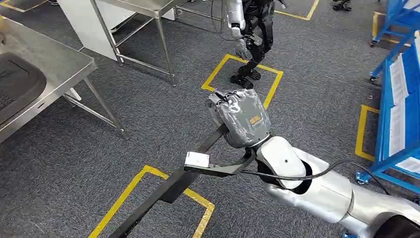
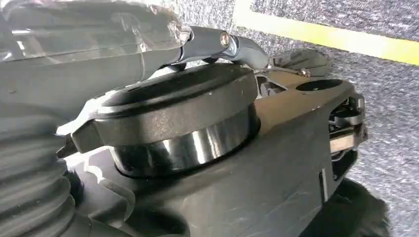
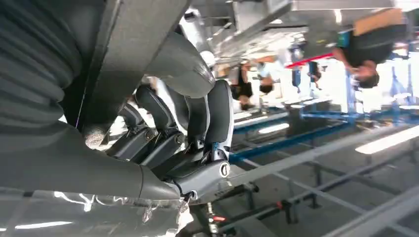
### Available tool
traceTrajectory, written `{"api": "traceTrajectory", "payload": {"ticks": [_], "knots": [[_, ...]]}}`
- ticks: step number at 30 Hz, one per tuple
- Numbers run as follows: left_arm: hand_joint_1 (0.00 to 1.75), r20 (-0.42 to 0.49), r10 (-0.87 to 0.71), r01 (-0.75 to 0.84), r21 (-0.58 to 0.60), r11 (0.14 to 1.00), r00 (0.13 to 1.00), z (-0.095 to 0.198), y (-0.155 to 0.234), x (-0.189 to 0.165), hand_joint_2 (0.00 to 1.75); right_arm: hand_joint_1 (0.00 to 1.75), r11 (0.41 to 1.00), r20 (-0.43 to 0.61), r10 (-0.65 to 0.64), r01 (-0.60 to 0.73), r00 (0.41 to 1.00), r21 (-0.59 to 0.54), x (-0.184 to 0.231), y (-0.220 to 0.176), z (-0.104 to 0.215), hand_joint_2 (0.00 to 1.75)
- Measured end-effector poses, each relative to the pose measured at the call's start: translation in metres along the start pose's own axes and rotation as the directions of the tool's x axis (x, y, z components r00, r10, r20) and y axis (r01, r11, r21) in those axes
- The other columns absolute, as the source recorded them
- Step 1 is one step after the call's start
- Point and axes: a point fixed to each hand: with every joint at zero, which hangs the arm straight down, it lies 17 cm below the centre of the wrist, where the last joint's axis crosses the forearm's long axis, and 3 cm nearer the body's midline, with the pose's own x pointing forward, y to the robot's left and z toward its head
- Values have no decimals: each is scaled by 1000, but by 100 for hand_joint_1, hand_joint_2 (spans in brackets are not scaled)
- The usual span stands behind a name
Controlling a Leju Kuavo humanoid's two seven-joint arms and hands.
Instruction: Take the parts from the cabinet and place them on the table.
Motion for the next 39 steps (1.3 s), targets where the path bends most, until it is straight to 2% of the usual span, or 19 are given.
{"api": "traceTrajectory", "payload": {"ticks": [39], "knots": [[0,-7,0,0,-8,1000,1000,0,1,1,175,175,1000,3,0,0,1000,-9,1,-3,1,175]]}}
